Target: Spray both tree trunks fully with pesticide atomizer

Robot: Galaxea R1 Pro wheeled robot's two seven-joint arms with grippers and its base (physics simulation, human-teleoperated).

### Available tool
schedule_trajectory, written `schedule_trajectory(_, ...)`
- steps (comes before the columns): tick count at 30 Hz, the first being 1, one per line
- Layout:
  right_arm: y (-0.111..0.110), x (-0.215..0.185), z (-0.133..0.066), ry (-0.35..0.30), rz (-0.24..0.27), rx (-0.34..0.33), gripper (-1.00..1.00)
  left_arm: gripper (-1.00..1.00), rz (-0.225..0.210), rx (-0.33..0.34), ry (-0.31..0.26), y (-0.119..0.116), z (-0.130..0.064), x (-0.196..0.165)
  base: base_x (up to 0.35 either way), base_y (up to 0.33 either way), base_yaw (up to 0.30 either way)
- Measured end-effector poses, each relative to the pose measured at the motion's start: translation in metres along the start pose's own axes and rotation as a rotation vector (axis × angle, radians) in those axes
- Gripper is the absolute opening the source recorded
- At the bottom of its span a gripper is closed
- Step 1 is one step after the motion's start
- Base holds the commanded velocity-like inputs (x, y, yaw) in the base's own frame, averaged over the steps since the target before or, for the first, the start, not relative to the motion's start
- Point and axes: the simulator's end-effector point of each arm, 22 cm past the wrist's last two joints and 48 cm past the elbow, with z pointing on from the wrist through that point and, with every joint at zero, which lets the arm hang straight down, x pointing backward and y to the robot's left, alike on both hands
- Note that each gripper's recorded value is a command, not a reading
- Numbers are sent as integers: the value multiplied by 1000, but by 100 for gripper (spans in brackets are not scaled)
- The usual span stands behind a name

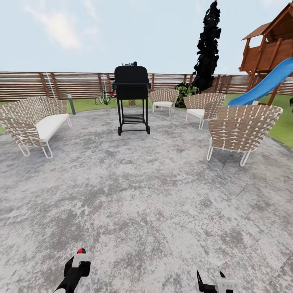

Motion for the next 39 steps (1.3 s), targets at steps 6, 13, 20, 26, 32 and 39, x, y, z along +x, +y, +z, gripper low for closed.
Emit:
schedule_trajectory(6, 0, -17, -3, -9, 0, -1, 100, -100, -1, -1, -9, 2, -6, -17, 0, 0, 0)
schedule_trajectory(13, -1, -38, -6, -20, 1, -1, 100, -100, -2, -2, -19, 4, -13, -37, 0, 0, 0)
schedule_trajectory(20, -1, -58, -10, -30, 2, -1, 100, -100, -3, -2, -29, 6, -20, -56, 0, 0, 0)
schedule_trajectory(26, -1, -74, -13, -38, 3, -1, 100, -100, -3, -3, -36, 8, -26, -72, 0, 0, 0)
schedule_trajectory(32, 0, -78, -14, -42, 7, -1, 100, -100, -3, -4, -41, 9, -27, -76, 0, 0, -37)
schedule_trajectory(39, 1, -78, -14, -43, 9, 0, 100, -100, -5, -7, -36, 10, -30, -72, -118, 0, -258)
